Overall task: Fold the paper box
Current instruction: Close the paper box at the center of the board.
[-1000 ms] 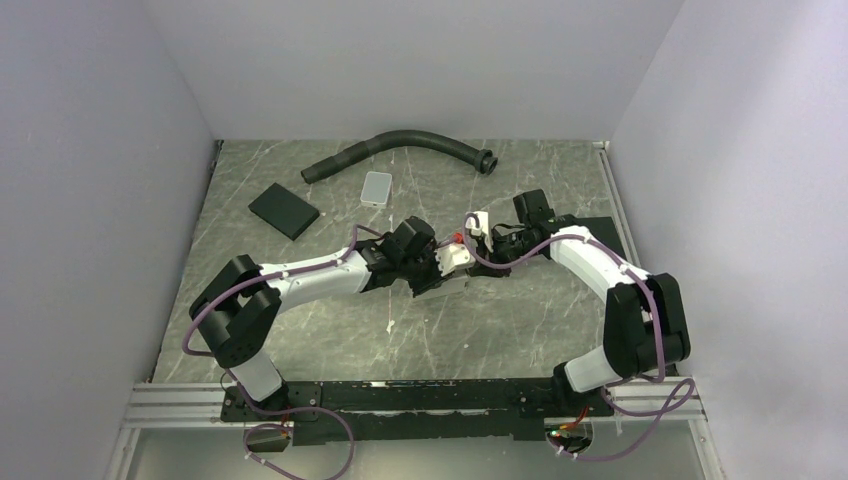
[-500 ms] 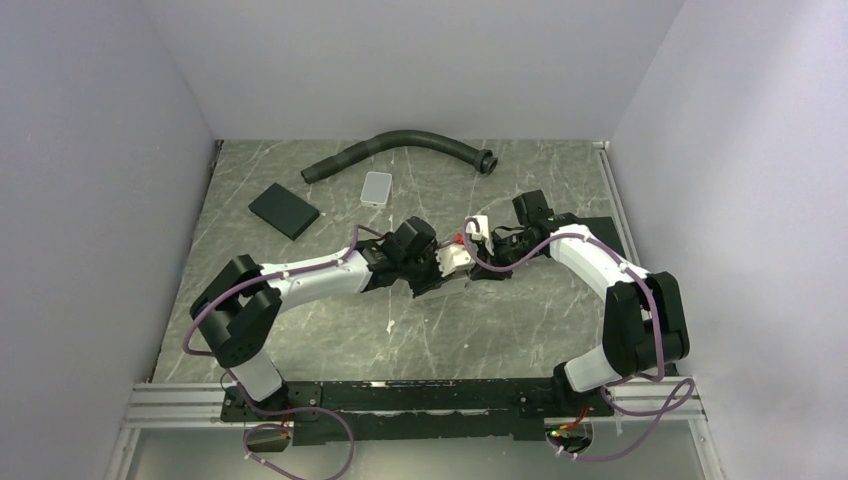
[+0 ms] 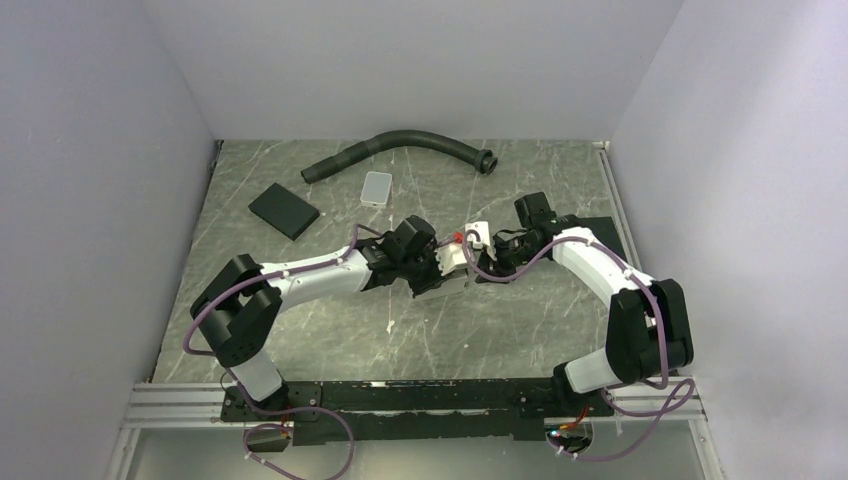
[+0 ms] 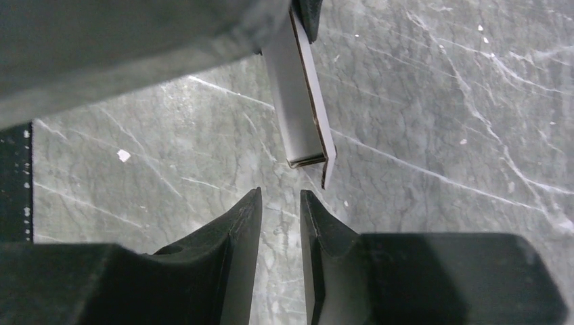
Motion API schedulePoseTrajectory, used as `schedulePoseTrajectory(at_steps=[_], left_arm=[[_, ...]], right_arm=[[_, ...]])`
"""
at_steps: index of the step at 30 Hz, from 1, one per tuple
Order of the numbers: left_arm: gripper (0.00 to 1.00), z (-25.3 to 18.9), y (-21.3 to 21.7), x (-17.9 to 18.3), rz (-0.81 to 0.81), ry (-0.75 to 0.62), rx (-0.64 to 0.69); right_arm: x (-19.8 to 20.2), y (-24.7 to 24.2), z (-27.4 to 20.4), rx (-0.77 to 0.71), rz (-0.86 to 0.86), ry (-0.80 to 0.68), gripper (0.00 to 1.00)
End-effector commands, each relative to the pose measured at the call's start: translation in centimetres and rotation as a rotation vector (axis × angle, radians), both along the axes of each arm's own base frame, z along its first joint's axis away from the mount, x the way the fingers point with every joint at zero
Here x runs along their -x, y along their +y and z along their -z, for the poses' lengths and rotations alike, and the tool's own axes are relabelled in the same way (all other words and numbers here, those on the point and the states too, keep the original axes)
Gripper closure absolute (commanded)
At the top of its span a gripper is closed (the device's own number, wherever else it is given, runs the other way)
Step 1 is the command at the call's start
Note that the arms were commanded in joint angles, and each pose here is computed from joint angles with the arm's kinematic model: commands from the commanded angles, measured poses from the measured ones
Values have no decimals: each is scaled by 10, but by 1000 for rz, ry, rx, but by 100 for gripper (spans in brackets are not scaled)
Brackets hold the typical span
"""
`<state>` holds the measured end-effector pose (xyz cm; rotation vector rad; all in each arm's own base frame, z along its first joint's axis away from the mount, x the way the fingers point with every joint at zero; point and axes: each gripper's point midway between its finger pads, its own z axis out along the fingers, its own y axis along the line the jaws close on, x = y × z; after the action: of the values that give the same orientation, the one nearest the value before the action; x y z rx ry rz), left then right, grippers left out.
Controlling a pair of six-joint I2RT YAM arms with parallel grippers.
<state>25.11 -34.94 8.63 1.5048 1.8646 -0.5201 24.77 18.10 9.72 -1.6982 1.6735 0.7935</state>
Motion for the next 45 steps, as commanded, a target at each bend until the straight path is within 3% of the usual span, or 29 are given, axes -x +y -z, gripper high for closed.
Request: schedulePoseTrajectory(at_steps=[1,6,9,25,38,45], left_arm=[[69,15,3,9,-4,68,-40],[69,15,1,11,5,71,-34],[69,16,1,11,7,74,-36],[68,17,-2,11,12,86,-36],[69,20,0,10,1,89,-43],[69,20,-1,10,-1,89,-41]], right_arm=[[-7,-1,-12,8,-48,-141,67],[-11,0,-15,-39,-36,-234,47],[-10,4,-16,-71,-46,-249,42],[-8,5,-1,-62,-63,-197,43],[10,4,1,-59,-138,-150,61],[13,8,0,-77,-150,-139,61]])
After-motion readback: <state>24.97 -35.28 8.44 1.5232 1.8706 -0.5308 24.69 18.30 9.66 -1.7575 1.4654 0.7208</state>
